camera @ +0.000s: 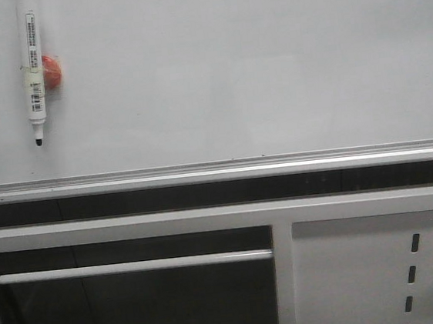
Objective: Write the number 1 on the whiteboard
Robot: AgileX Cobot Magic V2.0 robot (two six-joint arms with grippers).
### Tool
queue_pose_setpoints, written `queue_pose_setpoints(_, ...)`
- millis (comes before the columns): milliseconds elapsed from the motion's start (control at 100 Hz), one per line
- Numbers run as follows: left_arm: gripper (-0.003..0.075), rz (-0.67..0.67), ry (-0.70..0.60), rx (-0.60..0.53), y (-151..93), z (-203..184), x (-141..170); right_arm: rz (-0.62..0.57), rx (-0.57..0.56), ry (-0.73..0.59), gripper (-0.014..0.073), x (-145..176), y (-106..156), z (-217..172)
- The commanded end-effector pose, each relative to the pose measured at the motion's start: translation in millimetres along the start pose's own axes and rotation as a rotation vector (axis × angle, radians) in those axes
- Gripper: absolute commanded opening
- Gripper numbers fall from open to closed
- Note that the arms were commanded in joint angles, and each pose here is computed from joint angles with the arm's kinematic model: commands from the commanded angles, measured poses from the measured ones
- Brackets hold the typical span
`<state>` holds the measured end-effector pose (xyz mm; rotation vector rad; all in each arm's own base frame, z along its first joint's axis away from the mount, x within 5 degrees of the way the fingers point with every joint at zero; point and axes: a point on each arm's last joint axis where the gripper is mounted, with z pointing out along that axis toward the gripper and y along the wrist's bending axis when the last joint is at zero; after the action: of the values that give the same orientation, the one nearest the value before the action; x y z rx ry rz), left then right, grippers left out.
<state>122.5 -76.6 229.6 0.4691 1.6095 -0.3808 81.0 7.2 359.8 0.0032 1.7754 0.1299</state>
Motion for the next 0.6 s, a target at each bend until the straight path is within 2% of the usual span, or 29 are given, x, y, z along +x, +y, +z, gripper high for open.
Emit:
queue_pose_setpoints(0,0.0410,0.030,-0.122,-0.001,-1.4,9.8,-10.3,-0.008,0.002,-0.086,-0.0079,-14.2,0.5,-0.5)
queue_pose_setpoints(150,0.0410,0.032,-0.211,-0.038,0.2,27.8,-7.5,-0.008,0.002,-0.086,-0.0079,-14.2,0.5,-0.5)
queue_pose_setpoints(330,0.0410,0.045,-0.252,-0.069,0.8,47.5,6.2,-0.008,0.002,-0.086,-0.0079,-14.2,0.5,-0.5)
queue_pose_setpoints(590,0.0410,-0.002,-0.227,-0.083,0.8,66.9,23.5,-0.008,0.002,-0.086,-0.0079,-14.2,0.5,-0.5)
